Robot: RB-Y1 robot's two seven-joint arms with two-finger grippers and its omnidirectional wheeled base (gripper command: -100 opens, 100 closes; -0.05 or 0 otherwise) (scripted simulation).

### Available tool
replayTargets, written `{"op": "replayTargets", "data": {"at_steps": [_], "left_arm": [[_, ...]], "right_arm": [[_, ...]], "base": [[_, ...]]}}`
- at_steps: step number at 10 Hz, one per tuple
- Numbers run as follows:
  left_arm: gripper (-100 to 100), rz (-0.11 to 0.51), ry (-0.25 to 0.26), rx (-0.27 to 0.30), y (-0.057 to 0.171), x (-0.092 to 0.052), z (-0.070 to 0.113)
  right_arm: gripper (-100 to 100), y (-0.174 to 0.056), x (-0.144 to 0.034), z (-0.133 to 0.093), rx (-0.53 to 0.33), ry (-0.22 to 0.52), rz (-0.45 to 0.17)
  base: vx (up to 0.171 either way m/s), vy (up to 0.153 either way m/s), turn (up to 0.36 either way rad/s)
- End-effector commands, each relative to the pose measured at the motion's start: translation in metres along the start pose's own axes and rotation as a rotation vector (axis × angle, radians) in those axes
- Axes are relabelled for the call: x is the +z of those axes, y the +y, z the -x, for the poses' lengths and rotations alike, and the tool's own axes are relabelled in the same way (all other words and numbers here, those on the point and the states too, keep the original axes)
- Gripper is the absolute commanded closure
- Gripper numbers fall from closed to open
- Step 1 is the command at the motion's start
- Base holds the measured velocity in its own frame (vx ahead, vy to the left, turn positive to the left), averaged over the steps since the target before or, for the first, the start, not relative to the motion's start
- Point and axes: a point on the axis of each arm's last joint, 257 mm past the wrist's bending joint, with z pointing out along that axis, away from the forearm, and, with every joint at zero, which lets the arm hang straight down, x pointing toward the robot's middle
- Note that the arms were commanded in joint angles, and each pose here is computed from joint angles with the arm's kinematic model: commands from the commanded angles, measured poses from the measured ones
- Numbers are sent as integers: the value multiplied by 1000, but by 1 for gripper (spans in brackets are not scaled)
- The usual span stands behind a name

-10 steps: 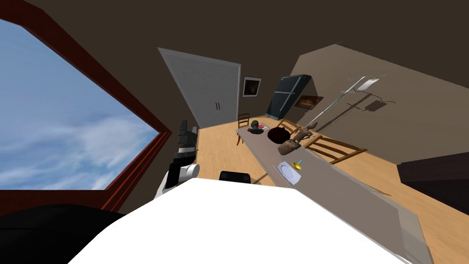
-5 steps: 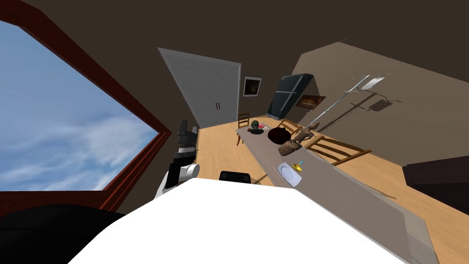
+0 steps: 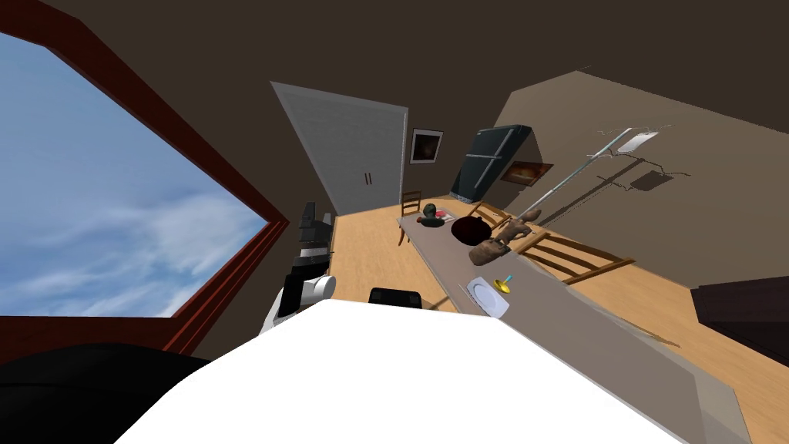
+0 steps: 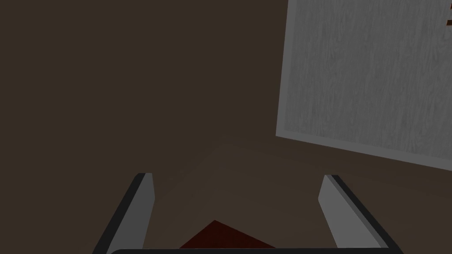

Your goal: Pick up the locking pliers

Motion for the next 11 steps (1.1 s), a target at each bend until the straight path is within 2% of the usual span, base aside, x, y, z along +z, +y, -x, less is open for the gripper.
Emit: {"op": "replayTargets", "data": {"at_steps": [1, 2, 5, 8, 11], "left_arm": [[0, 0, 0, 0, 0, 0, 0], [0, 0, 0, 0, 0, 0, 0], [0, 0, 0, 0, 0, 0, 0], [0, 0, 0, 0, 0, 0, 0], [0, 0, 0, 0, 0, 0, 0]], "right_arm": [[-100, 12, -7, -10, 13, 7, -1], [-100, 12, -7, -10, 8, 6, -2], [-100, 32, -20, -27, 39, 18, -8], [-100, 32, -20, -26, 28, 16, -9], [-100, 47, -35, -42, 51, 25, -24]], "base": [[47, -54, 71], [35, -42, 27], [36, -53, 51], [16, -25, 12], [41, -52, 70]]}}
